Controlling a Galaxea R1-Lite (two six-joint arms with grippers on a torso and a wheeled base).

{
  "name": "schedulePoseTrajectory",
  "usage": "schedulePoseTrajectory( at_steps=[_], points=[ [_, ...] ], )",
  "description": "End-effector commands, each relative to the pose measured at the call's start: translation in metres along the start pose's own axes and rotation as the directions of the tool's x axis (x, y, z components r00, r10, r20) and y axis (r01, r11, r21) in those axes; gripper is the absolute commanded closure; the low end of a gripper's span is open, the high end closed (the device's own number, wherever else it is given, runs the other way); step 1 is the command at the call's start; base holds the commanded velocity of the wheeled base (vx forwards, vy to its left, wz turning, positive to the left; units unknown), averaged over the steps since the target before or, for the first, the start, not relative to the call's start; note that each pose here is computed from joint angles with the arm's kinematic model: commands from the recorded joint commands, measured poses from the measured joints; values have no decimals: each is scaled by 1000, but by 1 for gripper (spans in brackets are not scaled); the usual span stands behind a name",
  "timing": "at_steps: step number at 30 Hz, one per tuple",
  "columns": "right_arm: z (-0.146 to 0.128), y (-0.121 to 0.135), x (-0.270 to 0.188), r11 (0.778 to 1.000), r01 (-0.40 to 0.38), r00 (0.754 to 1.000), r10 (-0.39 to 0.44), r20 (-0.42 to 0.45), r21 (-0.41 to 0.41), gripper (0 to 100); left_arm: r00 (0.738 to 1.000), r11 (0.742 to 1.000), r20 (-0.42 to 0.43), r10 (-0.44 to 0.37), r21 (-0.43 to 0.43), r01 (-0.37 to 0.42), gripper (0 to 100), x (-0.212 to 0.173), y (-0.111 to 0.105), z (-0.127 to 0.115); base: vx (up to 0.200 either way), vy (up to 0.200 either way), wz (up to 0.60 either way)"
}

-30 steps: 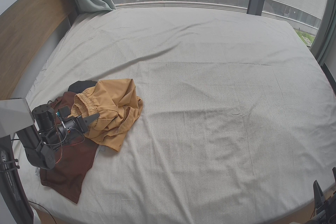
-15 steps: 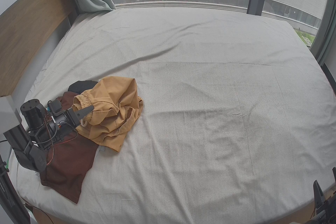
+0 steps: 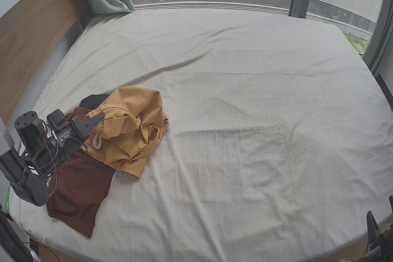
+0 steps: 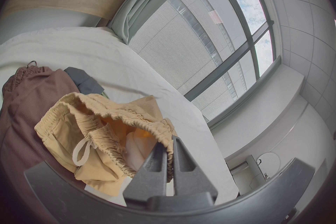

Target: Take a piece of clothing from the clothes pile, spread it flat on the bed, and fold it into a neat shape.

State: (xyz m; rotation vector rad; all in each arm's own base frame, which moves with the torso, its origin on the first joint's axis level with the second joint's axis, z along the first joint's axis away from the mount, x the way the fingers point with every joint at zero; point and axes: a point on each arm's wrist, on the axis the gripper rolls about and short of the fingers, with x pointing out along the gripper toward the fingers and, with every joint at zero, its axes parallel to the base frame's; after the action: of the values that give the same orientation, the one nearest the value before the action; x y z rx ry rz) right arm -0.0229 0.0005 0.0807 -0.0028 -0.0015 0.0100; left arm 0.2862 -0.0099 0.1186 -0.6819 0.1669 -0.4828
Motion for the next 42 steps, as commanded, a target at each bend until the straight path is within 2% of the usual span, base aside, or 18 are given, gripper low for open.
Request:
schedulePoseTrajectory(
  at_steps=[1, 12, 16, 21, 28, 32, 38, 42],
  points=[
    [-5, 0, 1, 1000, -1, 1000, 1, -8, 1, 0, 999, 999, 19, -30, 20, 30, 100, -3, -9, 4, 0, 0, 0],
    [-5, 0, 1, 1000, -2, 1000, 2, -8, 1, 0, 997, 997, 18, -73, 20, 73, 100, -4, -26, -5, 0, 0, 0],
    [-5, 0, 1, 1000, -2, 1000, 2, -8, 1, 0, 994, 995, 72, -81, -55, 85, 100, -7, -41, 0, 0, 0, 0],
    [-5, 0, 1, 1000, -2, 1000, 2, -8, 1, 0, 992, 993, 85, -91, -69, 97, 100, -8, -47, 0, 0, 0, 0],
    [-5, 0, 1, 1000, -1, 1000, 1, -8, 1, 0, 987, 991, 154, -40, -124, 60, 100, -1, -61, -8, 0, 0, 0],
    [-5, 0, 1, 1000, -2, 1000, 2, -8, 1, 0, 987, 985, 155, -39, -160, 64, 100, 1, -70, -15, 0, 0, 0],
    [-5, 0, 1, 1000, -2, 1000, 2, -8, 0, 0, 980, 957, 190, -57, -268, 108, 100, 2, -97, -26, 0, 0, 0],
    [-5, 0, 1, 1000, -2, 1000, 2, -8, 0, 0, 981, 952, 188, -56, -287, 110, 100, 4, -104, -32, 0, 0, 0]
  ],
)
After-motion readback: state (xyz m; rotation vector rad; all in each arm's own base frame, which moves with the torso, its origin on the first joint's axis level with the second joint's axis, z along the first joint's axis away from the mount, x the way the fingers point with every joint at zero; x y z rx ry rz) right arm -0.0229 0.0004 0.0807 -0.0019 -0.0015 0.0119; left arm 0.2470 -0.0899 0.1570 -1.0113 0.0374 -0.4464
